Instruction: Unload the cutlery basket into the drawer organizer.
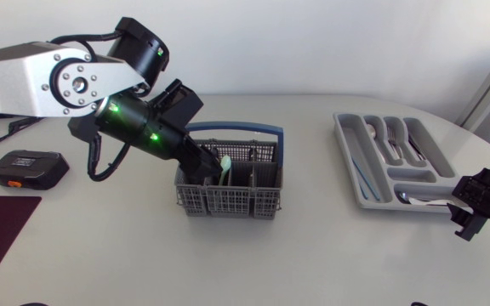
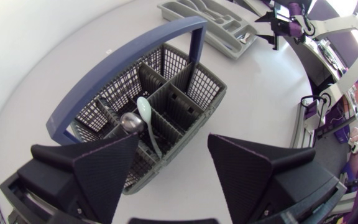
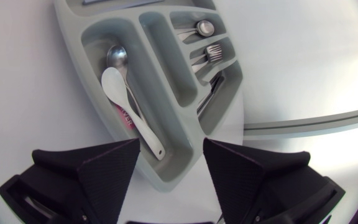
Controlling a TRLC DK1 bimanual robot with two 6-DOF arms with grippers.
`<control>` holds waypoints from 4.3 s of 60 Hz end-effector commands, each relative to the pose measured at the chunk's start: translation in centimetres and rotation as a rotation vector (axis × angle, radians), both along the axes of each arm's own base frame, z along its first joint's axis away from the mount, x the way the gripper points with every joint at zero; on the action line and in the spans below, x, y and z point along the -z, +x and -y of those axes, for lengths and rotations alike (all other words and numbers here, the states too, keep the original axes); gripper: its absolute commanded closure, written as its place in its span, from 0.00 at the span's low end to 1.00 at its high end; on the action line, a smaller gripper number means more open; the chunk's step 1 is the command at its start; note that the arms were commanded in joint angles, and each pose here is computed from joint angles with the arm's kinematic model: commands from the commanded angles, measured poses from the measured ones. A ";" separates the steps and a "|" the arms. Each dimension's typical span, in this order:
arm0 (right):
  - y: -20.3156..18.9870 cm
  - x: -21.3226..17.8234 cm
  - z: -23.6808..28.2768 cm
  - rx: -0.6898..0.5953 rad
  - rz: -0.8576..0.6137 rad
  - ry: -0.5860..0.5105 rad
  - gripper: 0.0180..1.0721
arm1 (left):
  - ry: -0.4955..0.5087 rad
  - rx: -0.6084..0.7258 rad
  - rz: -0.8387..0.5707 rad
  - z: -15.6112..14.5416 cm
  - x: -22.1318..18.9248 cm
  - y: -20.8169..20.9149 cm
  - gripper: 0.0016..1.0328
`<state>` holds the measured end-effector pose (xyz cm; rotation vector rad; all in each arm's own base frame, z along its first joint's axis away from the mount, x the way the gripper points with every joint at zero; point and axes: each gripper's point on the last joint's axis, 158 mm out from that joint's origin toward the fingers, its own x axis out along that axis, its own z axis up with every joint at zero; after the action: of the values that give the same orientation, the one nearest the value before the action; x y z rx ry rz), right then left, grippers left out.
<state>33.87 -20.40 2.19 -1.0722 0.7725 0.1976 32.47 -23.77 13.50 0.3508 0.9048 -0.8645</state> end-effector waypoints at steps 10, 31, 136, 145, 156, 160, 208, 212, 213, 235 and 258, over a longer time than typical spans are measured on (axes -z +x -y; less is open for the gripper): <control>-0.7 -4.2 -1.4 0.056 0.058 0.128 0.17 | 0.025 0.001 -0.025 -0.9 1.3 -1.1 0.24; -1.1 -5.1 -10.4 0.069 -0.001 0.373 0.17 | -0.042 -0.066 0.022 0.5 2.3 0.2 0.24; -0.8 -7.6 -26.9 0.063 -0.114 0.531 0.17 | -0.096 -0.196 0.084 1.6 8.6 5.5 0.65; -0.9 -7.4 -26.9 0.062 -0.114 0.530 0.17 | -0.099 -0.184 0.072 2.1 9.1 5.4 0.76; -1.0 -7.2 -26.8 0.060 -0.109 0.528 0.17 | -0.107 -0.154 0.047 2.9 9.7 4.9 0.90; -1.0 -7.2 -26.7 0.059 -0.107 0.527 0.17 | -0.110 -0.147 0.045 3.0 9.7 4.8 0.91; -0.9 -7.0 -26.9 0.039 -0.108 0.513 0.17 | -0.277 -0.099 0.203 2.9 3.9 3.1 0.97; -0.9 -7.1 -27.0 0.037 -0.107 0.514 0.17 | -0.320 -0.077 0.270 3.1 1.6 2.2 0.97; -0.9 -7.1 -27.1 0.036 -0.106 0.516 0.17 | -0.328 -0.073 0.283 3.1 1.2 2.0 0.97; -1.7 -6.7 -27.9 0.012 -0.112 0.523 0.17 | -0.421 0.002 0.518 3.2 -7.0 -0.9 0.97; -4.4 -13.0 -33.3 -0.179 -0.158 0.745 0.17 | -0.553 0.125 0.295 5.8 -12.9 -2.9 0.97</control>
<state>29.50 11.94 12.72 -0.4651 0.6998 0.6475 29.54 -28.50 25.47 0.1041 0.3083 -1.0512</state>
